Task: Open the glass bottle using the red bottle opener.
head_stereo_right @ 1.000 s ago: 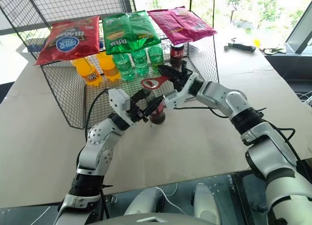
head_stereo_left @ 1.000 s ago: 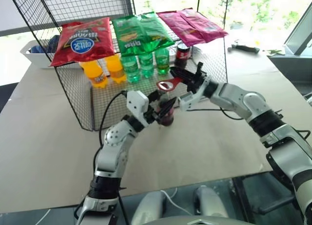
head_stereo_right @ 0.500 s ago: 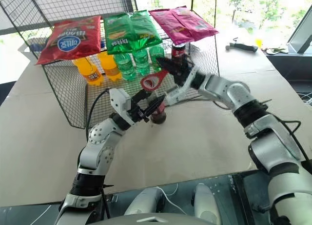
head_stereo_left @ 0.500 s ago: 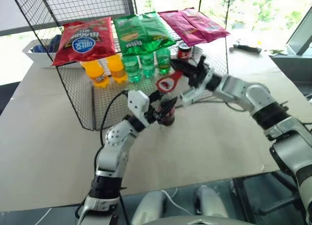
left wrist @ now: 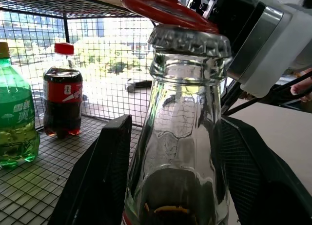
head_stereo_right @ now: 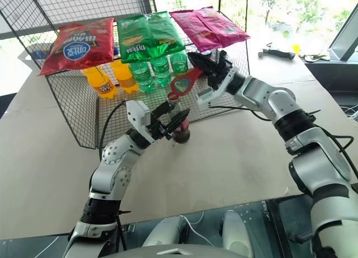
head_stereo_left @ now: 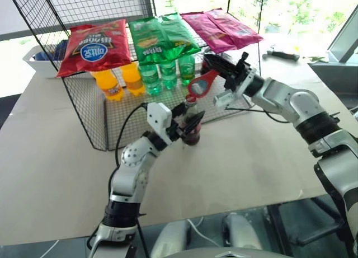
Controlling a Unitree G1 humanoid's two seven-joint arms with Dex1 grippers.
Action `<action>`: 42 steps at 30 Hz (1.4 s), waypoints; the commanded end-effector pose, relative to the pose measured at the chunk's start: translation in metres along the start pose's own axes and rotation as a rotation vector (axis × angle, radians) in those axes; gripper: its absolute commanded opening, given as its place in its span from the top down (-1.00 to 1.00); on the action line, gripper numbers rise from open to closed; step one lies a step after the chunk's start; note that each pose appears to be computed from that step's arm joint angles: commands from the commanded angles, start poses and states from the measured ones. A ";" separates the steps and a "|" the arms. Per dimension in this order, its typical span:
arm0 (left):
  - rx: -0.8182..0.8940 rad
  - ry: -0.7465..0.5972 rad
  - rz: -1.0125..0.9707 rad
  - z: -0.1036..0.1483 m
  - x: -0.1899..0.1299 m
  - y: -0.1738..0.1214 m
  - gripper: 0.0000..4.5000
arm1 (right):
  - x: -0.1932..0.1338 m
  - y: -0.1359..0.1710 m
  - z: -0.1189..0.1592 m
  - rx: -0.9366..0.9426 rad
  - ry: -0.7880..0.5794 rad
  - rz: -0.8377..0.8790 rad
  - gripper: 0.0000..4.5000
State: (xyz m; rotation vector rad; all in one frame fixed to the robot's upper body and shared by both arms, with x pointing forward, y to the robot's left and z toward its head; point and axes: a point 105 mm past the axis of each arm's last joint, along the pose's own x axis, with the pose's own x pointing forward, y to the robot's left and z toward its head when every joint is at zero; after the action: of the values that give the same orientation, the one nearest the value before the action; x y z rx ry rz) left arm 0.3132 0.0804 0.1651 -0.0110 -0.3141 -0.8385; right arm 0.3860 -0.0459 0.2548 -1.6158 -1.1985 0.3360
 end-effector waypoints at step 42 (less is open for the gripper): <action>-0.068 0.080 -0.049 -0.026 -0.001 -0.015 0.05 | -0.012 0.060 0.097 0.783 -0.012 0.198 1.00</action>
State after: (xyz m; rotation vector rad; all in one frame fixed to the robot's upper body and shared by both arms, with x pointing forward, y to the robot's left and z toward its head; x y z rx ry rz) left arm 0.3120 0.0829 0.1635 -0.0045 -0.3177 -0.8375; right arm 0.3597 -0.0149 0.1722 -0.9889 -0.7335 0.7170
